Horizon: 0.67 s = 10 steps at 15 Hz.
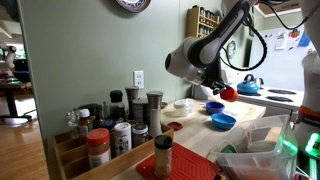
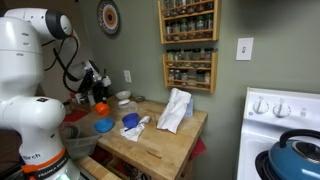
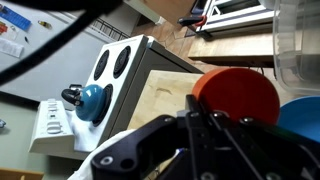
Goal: Pour the content in the orange cup into the two blue bowls start by pouring into the navy blue bowl and then into the neon blue bowl
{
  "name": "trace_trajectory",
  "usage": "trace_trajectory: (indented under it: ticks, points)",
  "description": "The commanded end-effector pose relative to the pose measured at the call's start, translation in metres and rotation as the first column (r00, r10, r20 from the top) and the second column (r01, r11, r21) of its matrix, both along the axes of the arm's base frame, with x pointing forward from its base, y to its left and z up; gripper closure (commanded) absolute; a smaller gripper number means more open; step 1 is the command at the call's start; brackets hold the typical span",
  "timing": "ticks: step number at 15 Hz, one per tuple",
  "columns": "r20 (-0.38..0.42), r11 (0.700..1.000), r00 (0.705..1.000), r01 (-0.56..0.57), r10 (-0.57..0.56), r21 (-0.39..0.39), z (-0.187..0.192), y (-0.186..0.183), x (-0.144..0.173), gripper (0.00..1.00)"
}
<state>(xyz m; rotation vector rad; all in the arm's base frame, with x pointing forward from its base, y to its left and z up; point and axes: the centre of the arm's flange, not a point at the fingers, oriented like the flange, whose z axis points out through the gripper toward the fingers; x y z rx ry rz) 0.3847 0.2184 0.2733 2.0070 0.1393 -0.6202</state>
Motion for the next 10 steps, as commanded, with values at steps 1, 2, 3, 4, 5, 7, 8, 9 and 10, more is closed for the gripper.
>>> trace_trajectory:
  ticks: [1,2,3,4,5,7,8,9,10]
  points:
    - [-0.001,1.000,1.000,0.000,0.000,0.000,-0.001,0.000,0.000,0.96]
    - [0.001,1.000,1.000,0.002,-0.002,0.001,0.000,0.000,0.001,0.96]
    - [0.003,1.000,1.000,0.005,-0.005,0.002,0.001,-0.001,0.003,0.96]
    - [0.005,1.000,1.000,0.006,-0.006,0.003,0.001,-0.001,0.003,0.99]
    - [-0.007,1.000,1.000,-0.005,0.005,-0.031,-0.003,0.003,0.001,0.99]
    - [-0.029,0.997,0.999,-0.019,0.017,-0.070,-0.008,0.005,-0.004,0.99]
    - [-0.043,0.995,0.999,-0.022,0.018,-0.095,-0.011,0.006,-0.007,0.99]
    - [-0.055,0.993,0.998,-0.027,0.021,-0.116,-0.013,0.008,-0.010,0.99]
    - [-0.066,0.991,0.998,-0.032,0.023,-0.133,-0.015,0.010,-0.013,0.99]
